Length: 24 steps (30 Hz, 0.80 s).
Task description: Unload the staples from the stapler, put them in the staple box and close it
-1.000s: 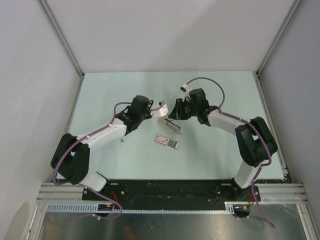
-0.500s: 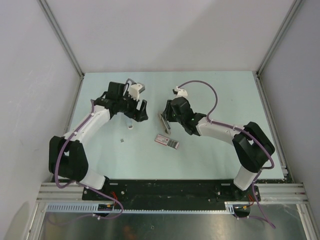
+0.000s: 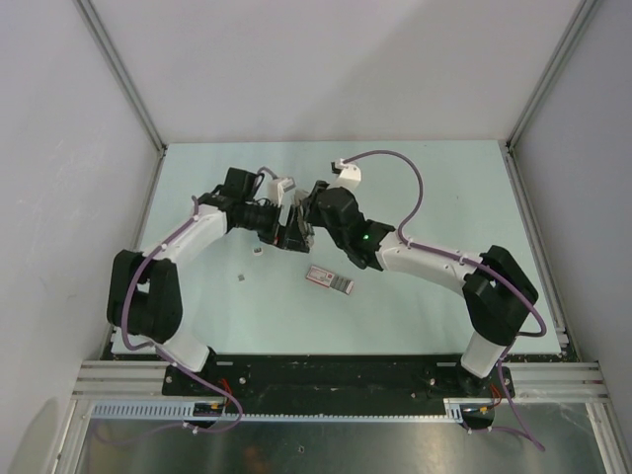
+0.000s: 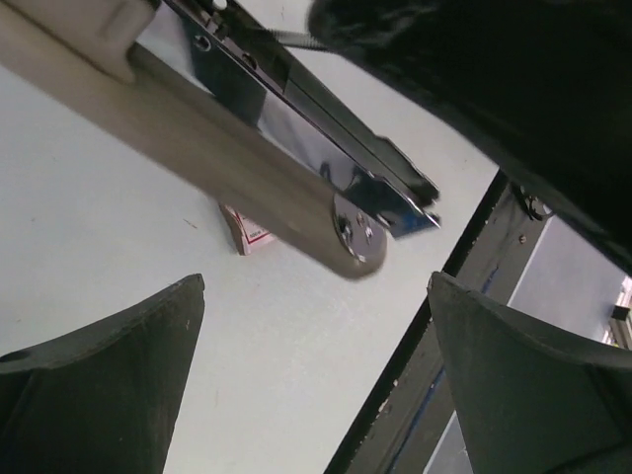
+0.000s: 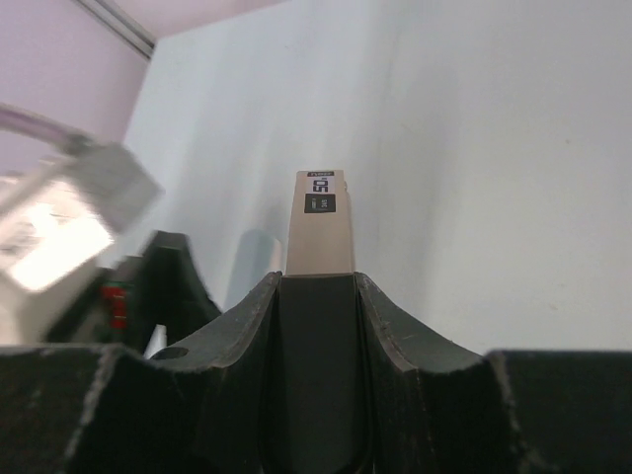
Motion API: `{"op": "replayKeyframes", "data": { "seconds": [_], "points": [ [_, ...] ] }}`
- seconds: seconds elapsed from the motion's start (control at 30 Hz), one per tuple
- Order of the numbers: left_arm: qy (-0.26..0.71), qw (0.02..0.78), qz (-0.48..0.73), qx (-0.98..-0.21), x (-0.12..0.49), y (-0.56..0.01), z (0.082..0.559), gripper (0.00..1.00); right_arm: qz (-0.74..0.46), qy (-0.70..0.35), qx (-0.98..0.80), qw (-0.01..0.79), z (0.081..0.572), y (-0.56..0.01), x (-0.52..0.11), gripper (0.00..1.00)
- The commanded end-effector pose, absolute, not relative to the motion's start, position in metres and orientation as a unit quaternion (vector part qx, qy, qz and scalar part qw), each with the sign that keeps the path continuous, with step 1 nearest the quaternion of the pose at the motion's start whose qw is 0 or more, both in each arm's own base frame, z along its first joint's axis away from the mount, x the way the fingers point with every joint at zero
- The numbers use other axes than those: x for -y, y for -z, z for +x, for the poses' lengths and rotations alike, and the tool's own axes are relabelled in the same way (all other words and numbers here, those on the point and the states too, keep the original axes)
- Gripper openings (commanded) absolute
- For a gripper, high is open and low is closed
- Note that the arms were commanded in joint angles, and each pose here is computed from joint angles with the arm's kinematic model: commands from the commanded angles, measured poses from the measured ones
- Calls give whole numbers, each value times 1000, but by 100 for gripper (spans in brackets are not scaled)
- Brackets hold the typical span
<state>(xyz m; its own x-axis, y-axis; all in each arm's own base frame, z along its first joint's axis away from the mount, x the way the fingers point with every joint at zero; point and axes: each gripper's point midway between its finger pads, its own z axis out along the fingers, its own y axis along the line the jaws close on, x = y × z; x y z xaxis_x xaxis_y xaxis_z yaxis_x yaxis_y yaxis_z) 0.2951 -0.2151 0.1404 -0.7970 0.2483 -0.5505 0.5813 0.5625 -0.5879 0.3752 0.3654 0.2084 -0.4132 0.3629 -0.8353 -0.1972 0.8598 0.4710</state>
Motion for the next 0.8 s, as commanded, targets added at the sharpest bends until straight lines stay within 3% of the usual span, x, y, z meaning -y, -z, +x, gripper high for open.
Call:
{"op": "replayKeyframes", "data": {
  "seconds": [0.0,0.33,0.6,0.77],
  "points": [
    [437,196,255,-840,224,-145,290,99,117,-346,-717,594,383,-306,-376,0],
    [452,208,266,-825,230,-150,296,88,121,-368,-720,576,376,-303,-387,0],
    [460,213,266,-820,230,-153,300,47,125,-370,-726,566,374,-299,-387,0],
    [451,230,265,-821,222,-156,308,28,125,-369,-735,555,370,-295,-387,0]
  ]
}}
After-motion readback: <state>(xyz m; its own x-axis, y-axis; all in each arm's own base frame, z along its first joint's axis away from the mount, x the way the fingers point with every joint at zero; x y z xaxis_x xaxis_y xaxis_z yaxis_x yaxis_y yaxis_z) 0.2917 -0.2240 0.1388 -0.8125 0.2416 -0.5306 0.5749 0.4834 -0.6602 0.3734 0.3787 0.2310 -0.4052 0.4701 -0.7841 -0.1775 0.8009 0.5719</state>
